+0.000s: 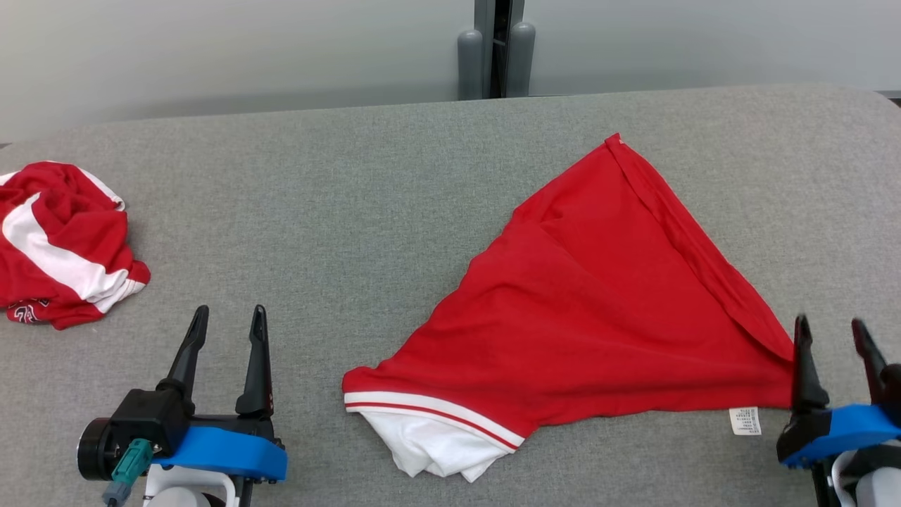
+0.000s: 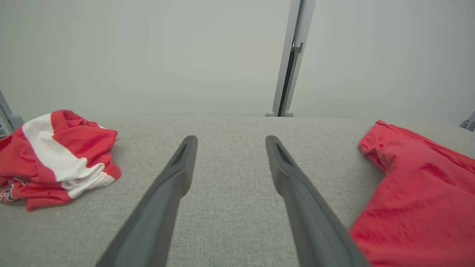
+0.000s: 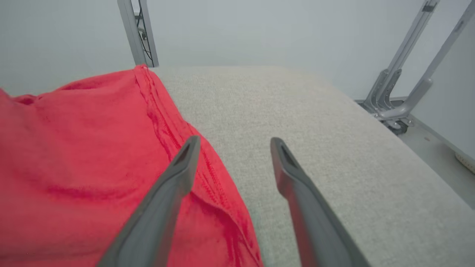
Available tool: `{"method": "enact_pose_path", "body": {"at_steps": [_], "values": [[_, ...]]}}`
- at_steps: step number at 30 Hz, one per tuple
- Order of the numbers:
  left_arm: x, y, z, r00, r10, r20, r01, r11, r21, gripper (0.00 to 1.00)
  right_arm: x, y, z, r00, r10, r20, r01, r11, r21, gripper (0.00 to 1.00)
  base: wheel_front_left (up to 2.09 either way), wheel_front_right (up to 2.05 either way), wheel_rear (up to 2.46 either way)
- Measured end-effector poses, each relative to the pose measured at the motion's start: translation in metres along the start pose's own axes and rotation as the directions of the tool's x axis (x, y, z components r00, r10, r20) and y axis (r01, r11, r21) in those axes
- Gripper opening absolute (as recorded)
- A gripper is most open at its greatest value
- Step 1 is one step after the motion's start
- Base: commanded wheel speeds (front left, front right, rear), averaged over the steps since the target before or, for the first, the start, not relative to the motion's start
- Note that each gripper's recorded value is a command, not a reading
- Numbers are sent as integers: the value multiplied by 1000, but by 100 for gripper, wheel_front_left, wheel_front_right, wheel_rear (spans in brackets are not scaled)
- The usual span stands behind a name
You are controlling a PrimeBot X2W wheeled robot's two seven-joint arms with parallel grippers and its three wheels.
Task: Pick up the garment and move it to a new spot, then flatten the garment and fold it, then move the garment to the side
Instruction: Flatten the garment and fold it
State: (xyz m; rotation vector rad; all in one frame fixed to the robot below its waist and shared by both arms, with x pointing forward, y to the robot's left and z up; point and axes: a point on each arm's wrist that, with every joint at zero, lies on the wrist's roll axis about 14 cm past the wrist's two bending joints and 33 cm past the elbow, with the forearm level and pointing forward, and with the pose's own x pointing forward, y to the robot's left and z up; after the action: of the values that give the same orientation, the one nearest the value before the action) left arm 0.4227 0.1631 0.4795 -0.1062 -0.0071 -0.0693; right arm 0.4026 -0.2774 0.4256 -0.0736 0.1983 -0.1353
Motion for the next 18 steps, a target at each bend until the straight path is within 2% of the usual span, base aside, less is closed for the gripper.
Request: {"method": "enact_pose_path", "body": {"at_steps": [4, 10, 18], "values": [[-1, 0, 3, 1000, 1, 7, -1, 1000, 1, 100, -1, 13, 46, 988, 17, 153, -17, 1000, -1, 100, 0, 0, 0], [-2, -1, 5, 1000, -6, 13, 6, 1000, 1, 100, -10, 50, 99, 942, 103, 321, -112, 994, 7, 100, 0, 0, 0], [-4, -5, 6, 1000, -20, 14, 20, 1000, 3, 100, -23, 96, 105, 913, 217, 346, -239, 971, 22, 100, 0, 0, 0]]}}
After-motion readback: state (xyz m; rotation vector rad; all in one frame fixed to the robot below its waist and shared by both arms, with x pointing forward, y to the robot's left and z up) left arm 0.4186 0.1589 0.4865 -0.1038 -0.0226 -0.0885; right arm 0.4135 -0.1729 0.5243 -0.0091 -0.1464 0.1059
